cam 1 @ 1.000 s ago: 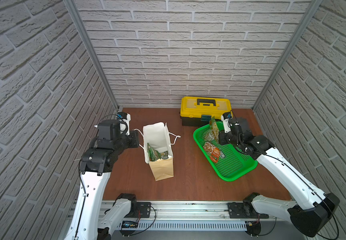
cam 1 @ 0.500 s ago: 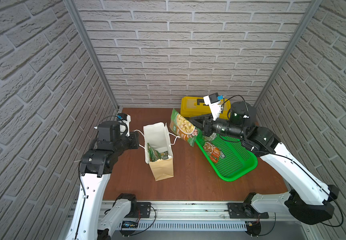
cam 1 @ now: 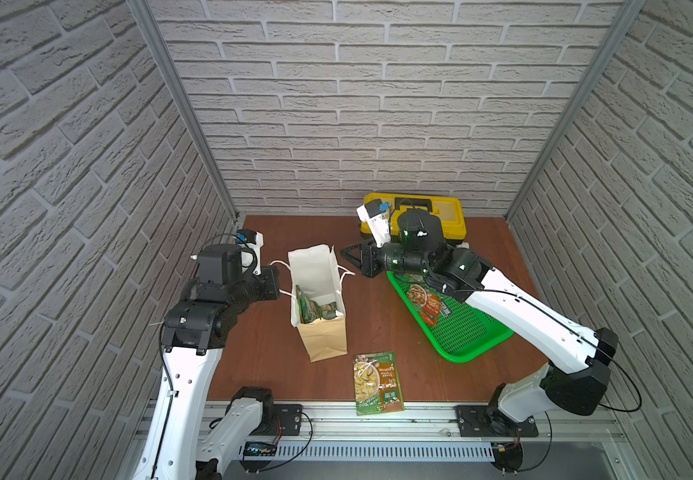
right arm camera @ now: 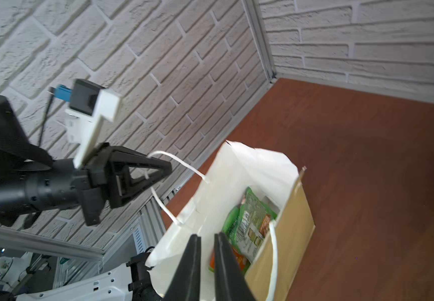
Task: Place the condiment packets inside the bag
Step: Pick up the condiment packet from the center of the board.
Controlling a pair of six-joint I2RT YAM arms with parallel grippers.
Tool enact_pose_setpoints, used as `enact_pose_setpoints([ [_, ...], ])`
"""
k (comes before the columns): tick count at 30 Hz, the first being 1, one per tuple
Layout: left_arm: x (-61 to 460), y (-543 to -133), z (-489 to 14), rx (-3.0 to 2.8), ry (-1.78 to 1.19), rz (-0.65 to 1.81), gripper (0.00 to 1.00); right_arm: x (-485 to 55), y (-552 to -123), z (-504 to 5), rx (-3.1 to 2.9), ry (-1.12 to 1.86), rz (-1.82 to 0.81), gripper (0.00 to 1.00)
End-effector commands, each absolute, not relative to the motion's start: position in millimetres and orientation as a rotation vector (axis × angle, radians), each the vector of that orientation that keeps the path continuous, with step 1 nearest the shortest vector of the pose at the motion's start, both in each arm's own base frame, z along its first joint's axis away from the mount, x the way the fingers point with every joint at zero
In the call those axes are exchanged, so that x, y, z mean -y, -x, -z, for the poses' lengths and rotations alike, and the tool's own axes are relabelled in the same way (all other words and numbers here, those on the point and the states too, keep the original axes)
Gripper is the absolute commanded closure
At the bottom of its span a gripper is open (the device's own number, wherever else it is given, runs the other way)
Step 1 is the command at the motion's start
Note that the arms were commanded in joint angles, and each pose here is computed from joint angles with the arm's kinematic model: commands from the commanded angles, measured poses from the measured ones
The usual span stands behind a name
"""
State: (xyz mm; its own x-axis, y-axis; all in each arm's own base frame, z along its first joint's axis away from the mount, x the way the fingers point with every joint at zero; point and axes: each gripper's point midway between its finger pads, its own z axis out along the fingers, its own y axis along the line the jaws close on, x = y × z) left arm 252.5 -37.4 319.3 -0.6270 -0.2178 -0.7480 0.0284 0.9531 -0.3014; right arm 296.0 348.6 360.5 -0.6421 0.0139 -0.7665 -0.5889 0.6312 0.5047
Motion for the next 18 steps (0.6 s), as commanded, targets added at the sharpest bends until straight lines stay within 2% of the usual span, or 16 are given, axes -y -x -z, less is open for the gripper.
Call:
enact_pose_setpoints([
  [1,38.5,-257.1,-325.5,-2.178,0.130,0.377,0.93,-288.6,-290.0,-329.2,-2.148,0.365,-0.804,0.72],
  [7,38.0,-259.3,-323.0,-2.182,0.134,0.374,0.93,-238.0,-230.5,-233.7,-2.360,0.375,-0.709,0.48],
  [13,37.0,-258.8,-323.4,-2.179,0.136,0.368,0.93,-232.3,-172.7,-138.0,-2.579,0.482,-0.622,0.28],
  [17,37.1,-260.4,-322.3,-2.182,0.134,0.369,0.93,-239.8,-147.1,-100.3,-2.616,0.675,-0.456,0.03],
  [18,37.2,-260.7,-322.2,-2.183,0.132,0.368,0.93,-243.7,-141.9,-92.9,-2.618,0.731,-0.413,0.00],
])
